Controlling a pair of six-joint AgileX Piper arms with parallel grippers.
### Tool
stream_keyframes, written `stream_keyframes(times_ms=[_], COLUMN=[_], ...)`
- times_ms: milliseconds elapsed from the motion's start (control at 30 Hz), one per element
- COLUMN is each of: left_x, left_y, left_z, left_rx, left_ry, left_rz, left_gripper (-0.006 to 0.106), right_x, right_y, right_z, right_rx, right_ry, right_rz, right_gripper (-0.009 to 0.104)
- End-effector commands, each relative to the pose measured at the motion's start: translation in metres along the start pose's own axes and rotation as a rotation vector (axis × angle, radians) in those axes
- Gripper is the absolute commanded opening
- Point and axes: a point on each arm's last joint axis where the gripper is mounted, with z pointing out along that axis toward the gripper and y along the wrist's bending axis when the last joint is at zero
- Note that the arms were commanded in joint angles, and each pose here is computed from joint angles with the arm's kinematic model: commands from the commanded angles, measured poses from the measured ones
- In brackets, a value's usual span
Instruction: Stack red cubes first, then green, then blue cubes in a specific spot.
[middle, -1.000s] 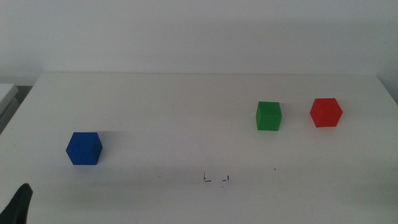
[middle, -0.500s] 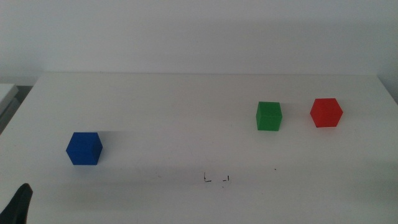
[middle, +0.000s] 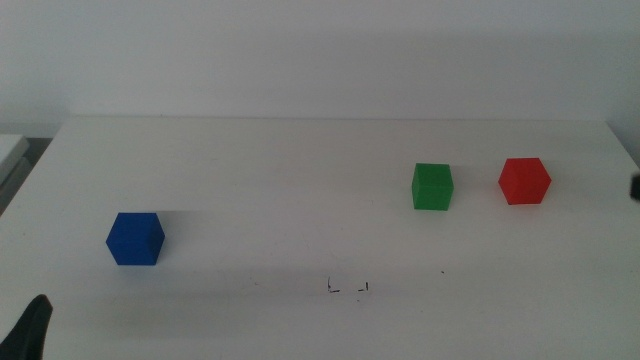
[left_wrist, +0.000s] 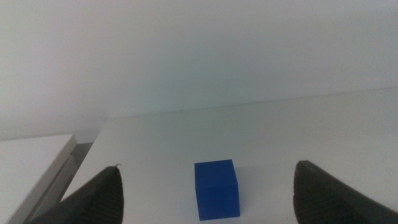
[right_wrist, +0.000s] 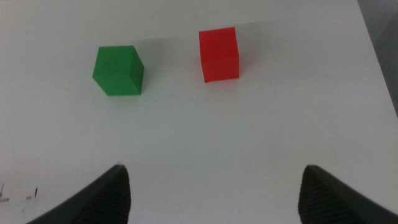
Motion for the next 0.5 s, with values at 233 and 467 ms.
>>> stream_keyframes(times_ms=[233, 467], left_x=[-0.002, -0.002], left_y=[0.0, 0.0], left_z=[0.0, 0.0], left_rx=[-0.003, -0.003], left_ry=[-0.017, -0.017], left_rz=[-0.001, -0.001], left_gripper=[0.094, 0.094], right_x=[-0.033, -0.067], right_y=[0.001, 0.004], right_z=[0.033, 0.056], right_rx=[0.014, 0.019], right_ry=[0.06, 0.136], right_rz=[-0.09, -0.123], right_gripper=[0.088, 0.088])
